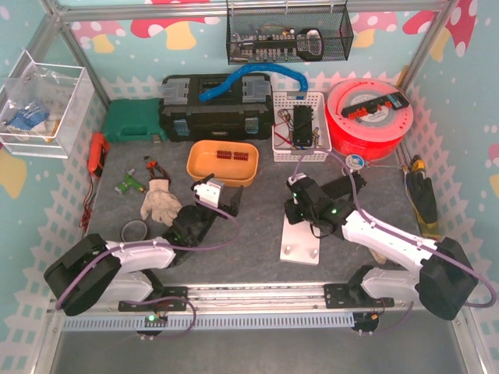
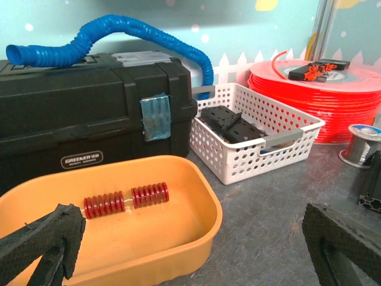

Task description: Install the large spring

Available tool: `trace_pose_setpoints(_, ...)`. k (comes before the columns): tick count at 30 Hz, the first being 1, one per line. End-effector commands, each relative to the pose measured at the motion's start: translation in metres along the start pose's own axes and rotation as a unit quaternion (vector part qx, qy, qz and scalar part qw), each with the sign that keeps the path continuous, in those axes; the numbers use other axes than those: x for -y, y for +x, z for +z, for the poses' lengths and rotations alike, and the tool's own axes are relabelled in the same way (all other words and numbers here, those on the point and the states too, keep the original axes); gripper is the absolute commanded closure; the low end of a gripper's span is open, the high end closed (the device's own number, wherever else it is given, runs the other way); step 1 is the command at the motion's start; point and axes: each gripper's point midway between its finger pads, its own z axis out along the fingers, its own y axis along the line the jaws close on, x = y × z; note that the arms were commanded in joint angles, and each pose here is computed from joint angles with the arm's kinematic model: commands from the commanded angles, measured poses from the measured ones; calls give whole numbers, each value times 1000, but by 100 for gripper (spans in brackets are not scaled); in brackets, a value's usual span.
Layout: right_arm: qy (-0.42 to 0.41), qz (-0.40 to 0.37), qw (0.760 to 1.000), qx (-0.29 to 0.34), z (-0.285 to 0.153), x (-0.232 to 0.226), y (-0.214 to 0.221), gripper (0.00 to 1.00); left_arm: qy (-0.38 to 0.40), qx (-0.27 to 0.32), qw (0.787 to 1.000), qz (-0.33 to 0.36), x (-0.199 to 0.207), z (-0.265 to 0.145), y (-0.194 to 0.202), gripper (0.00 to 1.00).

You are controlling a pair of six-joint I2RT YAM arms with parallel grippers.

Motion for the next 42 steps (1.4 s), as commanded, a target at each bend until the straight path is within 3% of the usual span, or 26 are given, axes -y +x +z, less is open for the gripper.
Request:
trace_pose_setpoints(1,0,5,1000,13,6,-1,-2,97,-9,0,1000,-4,-4,-2,0,1)
trace_pose_setpoints(11,1,12,1000,-5,22,-2,10,72,-11,-3,1000,-3,-5,-1,1,1)
trace_pose_setpoints(19,11,15,1000,-4,25,0,7,42,-18,-11,1000,0,-6,2,4,1)
trace_pose_setpoints(25,-1,18,999,33,5,-4,-17,27,-25,-15,1000,4,-8,4,6,1)
trace_pose_setpoints(30,6,11,993,118,-33,1,-60,17,-47,-24,999,-7,-16,7,10,1)
trace_pose_setpoints(35,42,0,977,208,-71,14,-100,3,-110,-46,988,-97,-48,21,10,1)
trace_pose_setpoints(42,84,10,956,283,-93,32,-117,2,-147,-113,935,-302,-96,55,12,1)
